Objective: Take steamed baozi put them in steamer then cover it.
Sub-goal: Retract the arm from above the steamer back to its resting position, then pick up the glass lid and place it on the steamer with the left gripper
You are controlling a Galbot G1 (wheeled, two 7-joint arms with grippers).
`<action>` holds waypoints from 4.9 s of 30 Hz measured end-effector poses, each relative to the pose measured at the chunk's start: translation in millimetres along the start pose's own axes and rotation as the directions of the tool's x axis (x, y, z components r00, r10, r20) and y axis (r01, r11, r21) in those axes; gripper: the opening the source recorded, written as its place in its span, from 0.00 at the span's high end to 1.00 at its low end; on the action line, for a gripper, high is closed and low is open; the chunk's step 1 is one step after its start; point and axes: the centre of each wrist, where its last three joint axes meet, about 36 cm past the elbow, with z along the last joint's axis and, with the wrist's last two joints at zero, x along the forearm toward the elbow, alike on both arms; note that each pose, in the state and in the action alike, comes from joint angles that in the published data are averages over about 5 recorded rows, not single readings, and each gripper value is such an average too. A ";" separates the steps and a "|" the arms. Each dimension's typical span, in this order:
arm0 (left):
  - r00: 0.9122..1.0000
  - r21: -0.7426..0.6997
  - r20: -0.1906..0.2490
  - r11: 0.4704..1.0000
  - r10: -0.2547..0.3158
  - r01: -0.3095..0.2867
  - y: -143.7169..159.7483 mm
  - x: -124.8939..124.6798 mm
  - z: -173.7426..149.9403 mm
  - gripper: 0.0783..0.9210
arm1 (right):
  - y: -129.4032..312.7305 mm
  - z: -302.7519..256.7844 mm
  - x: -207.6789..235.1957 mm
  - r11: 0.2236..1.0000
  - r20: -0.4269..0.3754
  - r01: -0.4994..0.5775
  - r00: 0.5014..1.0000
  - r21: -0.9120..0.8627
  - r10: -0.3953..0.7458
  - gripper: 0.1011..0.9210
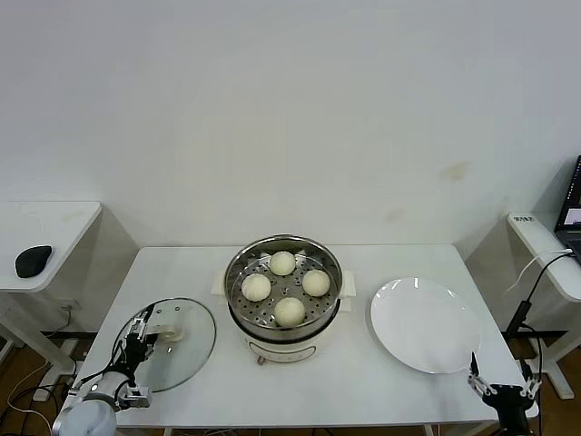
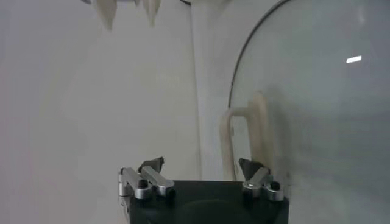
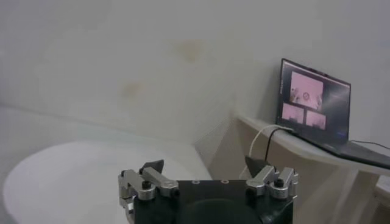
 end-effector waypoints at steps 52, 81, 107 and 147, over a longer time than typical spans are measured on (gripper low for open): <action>0.957 0.004 -0.083 0.960 -0.277 0.279 146.5 52.5 9.9 0.92 | 10.1 -6.8 10.6 0.997 -0.001 0.061 0.998 0.042 -0.061 0.12; 0.967 0.123 0.083 0.966 -0.240 0.229 205.7 9.3 -149.4 0.92 | 47.2 11.2 17.4 0.991 -0.029 0.110 0.994 0.071 -0.108 0.12; 0.972 0.076 0.145 0.981 -0.187 0.178 202.6 -45.5 -251.2 0.92 | 56.6 21.2 22.2 0.990 -0.056 0.117 0.992 0.083 -0.113 0.12; 0.970 0.078 0.178 0.985 -0.164 0.152 187.7 -49.0 -281.3 0.91 | 63.5 30.0 23.5 0.986 -0.075 0.144 0.988 0.084 -0.137 0.12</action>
